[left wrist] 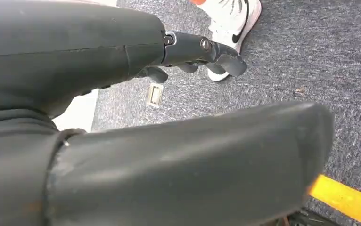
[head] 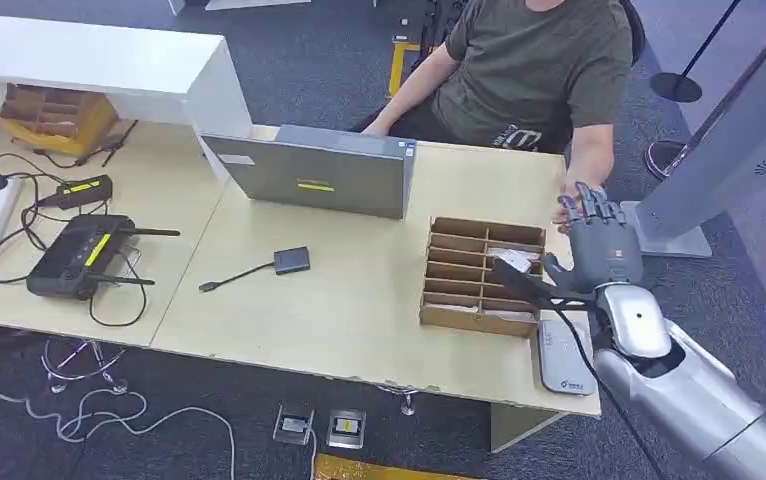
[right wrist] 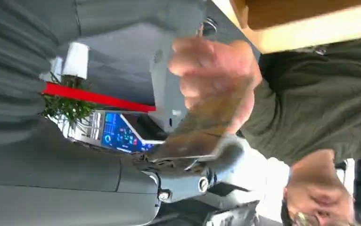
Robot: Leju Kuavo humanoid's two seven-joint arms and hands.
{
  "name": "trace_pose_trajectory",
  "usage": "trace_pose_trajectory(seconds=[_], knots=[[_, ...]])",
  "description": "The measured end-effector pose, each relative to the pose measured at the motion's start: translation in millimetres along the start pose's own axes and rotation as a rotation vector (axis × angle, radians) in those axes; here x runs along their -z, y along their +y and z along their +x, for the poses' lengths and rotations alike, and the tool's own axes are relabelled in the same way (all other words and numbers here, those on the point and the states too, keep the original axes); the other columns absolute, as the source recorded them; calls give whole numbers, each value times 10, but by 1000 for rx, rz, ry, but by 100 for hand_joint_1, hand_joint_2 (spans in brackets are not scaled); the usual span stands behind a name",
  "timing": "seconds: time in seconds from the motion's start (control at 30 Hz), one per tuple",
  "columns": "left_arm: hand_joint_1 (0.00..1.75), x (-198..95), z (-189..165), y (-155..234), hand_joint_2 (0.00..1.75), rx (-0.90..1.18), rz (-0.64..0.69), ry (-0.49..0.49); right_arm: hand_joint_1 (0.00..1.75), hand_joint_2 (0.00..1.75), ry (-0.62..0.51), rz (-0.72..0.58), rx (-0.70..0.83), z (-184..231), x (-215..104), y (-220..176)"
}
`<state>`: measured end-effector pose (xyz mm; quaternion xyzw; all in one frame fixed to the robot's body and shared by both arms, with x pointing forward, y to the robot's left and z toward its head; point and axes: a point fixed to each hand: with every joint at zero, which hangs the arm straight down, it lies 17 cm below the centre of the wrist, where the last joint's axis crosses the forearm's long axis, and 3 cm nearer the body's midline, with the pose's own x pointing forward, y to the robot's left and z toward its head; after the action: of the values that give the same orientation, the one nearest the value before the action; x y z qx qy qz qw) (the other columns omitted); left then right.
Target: Pass the card to the sensor for recognition and then transmit it.
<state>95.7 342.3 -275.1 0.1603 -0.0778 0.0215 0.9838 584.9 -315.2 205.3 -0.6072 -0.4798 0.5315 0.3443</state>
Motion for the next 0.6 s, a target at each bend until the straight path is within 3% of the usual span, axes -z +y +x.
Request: trace_pose_trajectory(seconds=[0.27, 0.4, 0.6], knots=[[0, -9, 7, -25, 0, -8, 4, -4, 0, 0, 10, -120, 107, 23, 23, -226], [0, -15, 5, -53, 0, -9, -4, -3, 0, 0, 22, -46, 161, 24, -25, -79], [0, -16, -6, -52, 0, -18, -1, 2, 0, 0, 128, 4, 270, -109, -181, -12]])
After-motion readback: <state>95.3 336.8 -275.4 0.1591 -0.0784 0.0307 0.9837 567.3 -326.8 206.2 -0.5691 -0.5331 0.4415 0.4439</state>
